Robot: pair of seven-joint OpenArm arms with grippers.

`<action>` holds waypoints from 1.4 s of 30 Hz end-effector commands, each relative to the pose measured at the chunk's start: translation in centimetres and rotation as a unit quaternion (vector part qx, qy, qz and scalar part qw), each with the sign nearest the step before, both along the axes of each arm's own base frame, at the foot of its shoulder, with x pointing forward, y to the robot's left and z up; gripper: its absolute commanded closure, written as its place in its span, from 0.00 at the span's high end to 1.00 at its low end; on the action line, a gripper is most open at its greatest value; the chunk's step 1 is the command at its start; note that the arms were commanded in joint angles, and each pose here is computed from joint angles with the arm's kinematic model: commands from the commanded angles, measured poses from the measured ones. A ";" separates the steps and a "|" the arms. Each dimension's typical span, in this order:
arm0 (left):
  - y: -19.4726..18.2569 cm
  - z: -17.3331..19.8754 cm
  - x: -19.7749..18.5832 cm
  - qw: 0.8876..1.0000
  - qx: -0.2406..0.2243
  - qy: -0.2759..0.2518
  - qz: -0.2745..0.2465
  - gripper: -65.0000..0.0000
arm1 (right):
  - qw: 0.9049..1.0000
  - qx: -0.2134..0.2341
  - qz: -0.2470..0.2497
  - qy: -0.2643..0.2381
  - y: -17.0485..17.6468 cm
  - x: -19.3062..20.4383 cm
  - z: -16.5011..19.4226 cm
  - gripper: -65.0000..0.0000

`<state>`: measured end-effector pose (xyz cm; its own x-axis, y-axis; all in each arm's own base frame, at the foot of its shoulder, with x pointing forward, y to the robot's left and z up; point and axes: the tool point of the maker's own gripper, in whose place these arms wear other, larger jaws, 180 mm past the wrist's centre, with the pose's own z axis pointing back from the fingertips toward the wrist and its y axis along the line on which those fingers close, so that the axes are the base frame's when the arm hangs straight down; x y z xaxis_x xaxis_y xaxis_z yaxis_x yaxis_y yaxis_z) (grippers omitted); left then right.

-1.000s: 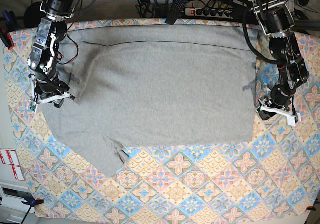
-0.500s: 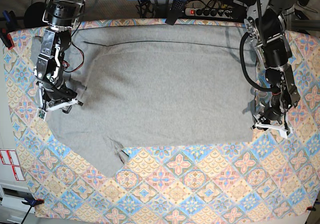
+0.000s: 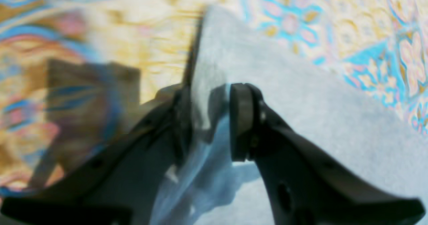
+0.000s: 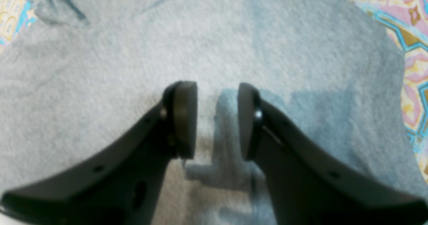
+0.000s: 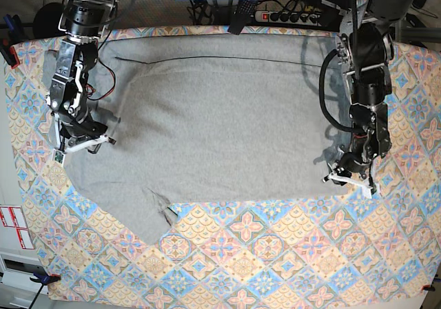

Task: Fold the T-shirt properly
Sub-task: 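Reach both grippers to the shirt's mid-body side edges and grasp, then lift the mid-body edges and fold them over toward the collar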

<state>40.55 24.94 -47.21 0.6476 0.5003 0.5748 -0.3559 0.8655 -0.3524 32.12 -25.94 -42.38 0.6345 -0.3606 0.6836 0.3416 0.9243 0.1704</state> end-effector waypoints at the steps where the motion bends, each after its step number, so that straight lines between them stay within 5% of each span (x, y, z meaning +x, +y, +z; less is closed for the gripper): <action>1: -1.1 -0.4 -0.4 1.000 -0.011 0.016 -0.017 0.29 | 1.000 -0.011 0.000 -0.027 -0.6 1.2 1.7 0.31; 4: -1.7 -0.7 -0.8 0.999 -0.006 0.020 -0.033 0.25 | 1.000 -0.010 0.000 -0.026 -0.6 1.2 1.6 0.31; 7: -2.0 -1.2 -1.4 0.999 -0.002 0.026 -0.040 0.00 | 1.000 -0.010 -0.003 -0.026 -0.8 1.2 1.6 0.31; 11: -1.8 -1.3 -1.6 0.999 0.000 0.028 -0.041 0.00 | 0.998 -0.008 -0.003 -0.055 -0.8 3.8 3.6 0.32; 23: -0.4 1.7 -5.5 0.995 0.064 -0.017 -0.078 0.00 | 0.999 -0.026 -0.044 0.014 -8.2 5.8 1.3 0.32; 29: -0.8 2.5 -7.7 0.992 0.080 -0.029 -0.094 0.00 | 0.997 -0.013 -0.058 0.042 -9.7 7.1 0.5 0.51; 42: -1.6 5.0 -12.2 0.985 0.108 -0.053 -0.119 0.00 | 0.987 -0.148 0.042 0.052 -10.2 8.1 -1.8 0.54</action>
